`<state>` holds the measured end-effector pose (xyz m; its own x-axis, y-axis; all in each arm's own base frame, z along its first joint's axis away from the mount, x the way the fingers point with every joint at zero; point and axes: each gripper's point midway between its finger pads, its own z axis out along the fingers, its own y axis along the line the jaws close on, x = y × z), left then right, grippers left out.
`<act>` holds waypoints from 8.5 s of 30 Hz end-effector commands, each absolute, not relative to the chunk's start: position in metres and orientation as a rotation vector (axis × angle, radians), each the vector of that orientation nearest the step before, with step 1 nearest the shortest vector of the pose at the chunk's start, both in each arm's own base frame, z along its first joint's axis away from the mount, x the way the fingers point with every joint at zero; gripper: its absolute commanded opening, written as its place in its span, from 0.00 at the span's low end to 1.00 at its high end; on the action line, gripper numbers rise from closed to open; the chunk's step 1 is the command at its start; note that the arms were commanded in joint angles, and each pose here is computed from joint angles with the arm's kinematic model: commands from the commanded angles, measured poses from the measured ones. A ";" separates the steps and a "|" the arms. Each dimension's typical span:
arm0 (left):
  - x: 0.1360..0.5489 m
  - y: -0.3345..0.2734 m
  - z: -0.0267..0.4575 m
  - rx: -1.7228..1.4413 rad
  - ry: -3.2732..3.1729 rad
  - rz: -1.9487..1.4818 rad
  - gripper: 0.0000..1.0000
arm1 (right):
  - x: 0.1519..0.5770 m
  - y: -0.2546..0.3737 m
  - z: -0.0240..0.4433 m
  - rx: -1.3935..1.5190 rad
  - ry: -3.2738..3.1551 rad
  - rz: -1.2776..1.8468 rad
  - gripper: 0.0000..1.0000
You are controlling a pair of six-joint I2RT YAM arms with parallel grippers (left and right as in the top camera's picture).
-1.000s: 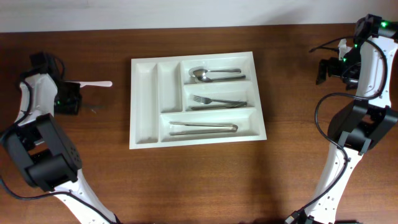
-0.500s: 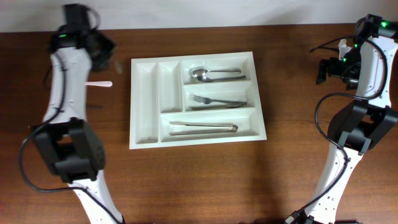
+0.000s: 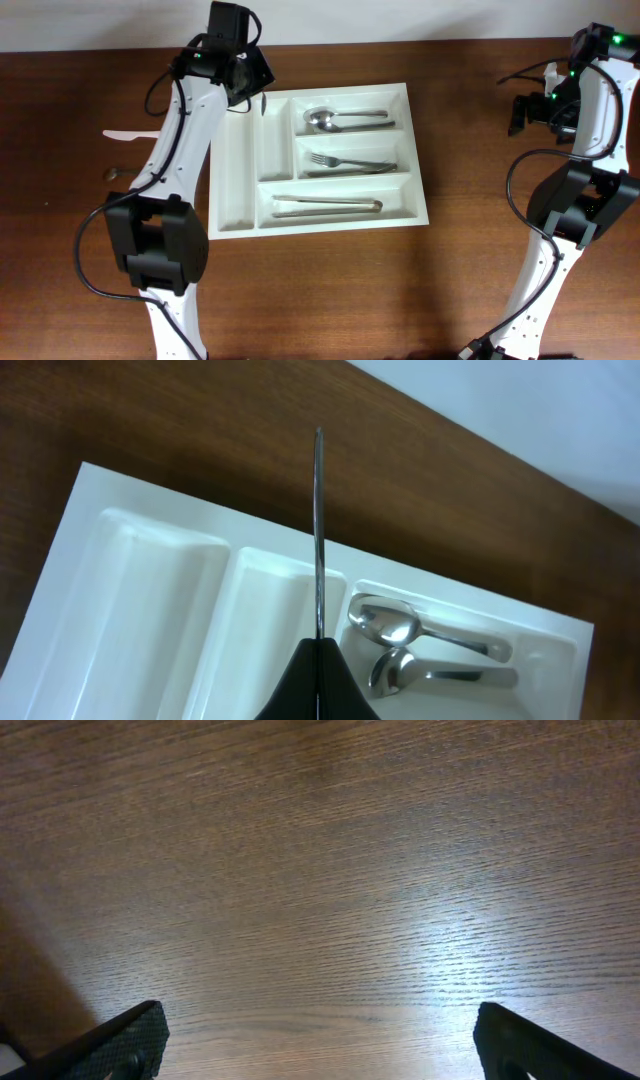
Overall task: Pack container
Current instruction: 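Carry the spoon right and drop it into the tray's left compartment, then withdraw the left gripper left over the second small spoon, then lower the left gripper and close it on the second spoon's bowl, then lift the second small spoon upward with the left gripper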
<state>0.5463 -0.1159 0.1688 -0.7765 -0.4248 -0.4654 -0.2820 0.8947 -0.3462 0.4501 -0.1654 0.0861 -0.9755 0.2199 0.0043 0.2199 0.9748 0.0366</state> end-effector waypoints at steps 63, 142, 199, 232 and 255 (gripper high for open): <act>0.439 0.073 0.145 -1.899 2.320 -0.125 0.99 | 0.453 -0.167 0.099 -0.338 -3.158 -0.047 0.99; 0.431 0.181 0.007 -2.443 1.945 0.105 0.99 | 0.453 -0.167 0.099 -0.338 -3.158 -0.047 0.99; 0.427 0.192 0.001 -2.307 2.106 0.117 0.99 | 0.453 -0.167 0.099 -0.338 -3.158 -0.047 0.99; 0.427 0.181 -0.020 -2.326 2.154 0.108 0.99 | 0.453 -0.167 0.099 -0.338 -3.158 -0.046 0.99; 0.424 0.178 -0.020 -2.340 2.166 0.107 0.26 | 0.453 -0.167 0.099 -0.338 -3.157 -0.047 0.99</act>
